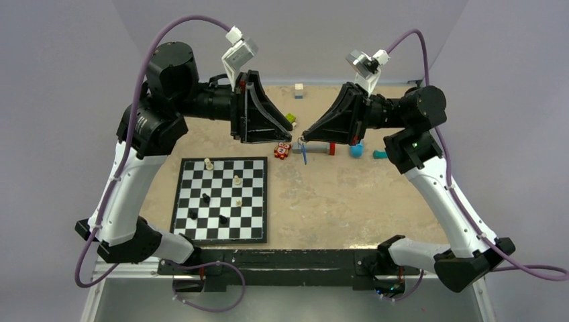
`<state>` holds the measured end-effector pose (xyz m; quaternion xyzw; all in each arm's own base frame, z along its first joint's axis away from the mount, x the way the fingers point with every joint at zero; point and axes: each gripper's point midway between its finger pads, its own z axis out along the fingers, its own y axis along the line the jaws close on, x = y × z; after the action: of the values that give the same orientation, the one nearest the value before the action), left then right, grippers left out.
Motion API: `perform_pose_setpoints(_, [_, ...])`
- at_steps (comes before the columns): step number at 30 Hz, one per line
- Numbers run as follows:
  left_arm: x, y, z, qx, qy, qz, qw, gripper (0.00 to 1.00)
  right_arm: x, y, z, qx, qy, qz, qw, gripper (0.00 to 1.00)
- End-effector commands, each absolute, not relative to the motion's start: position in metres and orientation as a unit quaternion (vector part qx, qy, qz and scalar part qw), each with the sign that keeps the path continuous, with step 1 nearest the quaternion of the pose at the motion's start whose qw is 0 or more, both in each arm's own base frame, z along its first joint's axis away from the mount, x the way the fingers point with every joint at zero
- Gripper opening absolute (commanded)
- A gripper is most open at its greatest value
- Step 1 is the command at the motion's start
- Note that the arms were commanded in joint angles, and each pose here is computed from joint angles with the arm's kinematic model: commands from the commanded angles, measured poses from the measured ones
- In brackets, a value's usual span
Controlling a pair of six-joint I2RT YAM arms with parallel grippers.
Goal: Remove the keys from the keyring
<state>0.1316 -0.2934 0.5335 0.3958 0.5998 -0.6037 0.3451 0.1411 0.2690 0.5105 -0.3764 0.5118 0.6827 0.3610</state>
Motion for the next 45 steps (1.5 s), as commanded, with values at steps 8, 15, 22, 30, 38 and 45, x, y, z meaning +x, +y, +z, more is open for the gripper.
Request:
perform_pose_setpoints(8, [0.131, -0.308, 0.532, 0.405, 0.59, -0.619, 0.324, 0.38, 0.141, 0.27, 0.527, -0.388, 0.491, 0.679, 0.383, 0.0])
perform_pose_setpoints(15, [0.136, -0.31, 0.521, 0.406, 0.606, -0.603, 0.322, 0.34, 0.144, 0.271, 0.528, -0.386, 0.489, 0.68, 0.387, 0.0])
perform_pose_setpoints(22, [0.142, -0.308, 0.515, 0.402, 0.618, -0.584, 0.339, 0.31, 0.144, 0.272, 0.53, -0.387, 0.487, 0.681, 0.387, 0.0])
perform_pose_setpoints(30, [0.151, -0.309, 0.511, 0.393, 0.63, -0.571, 0.35, 0.3, 0.146, 0.273, 0.53, -0.389, 0.486, 0.681, 0.385, 0.0])
perform_pose_setpoints(38, [0.156, -0.311, 0.513, 0.389, 0.631, -0.569, 0.356, 0.13, 0.147, 0.273, 0.531, -0.388, 0.486, 0.682, 0.387, 0.0])
perform_pose_setpoints(45, [0.161, -0.313, 0.514, 0.379, 0.639, -0.566, 0.358, 0.0, 0.152, 0.274, 0.538, -0.369, 0.483, 0.682, 0.406, 0.0])
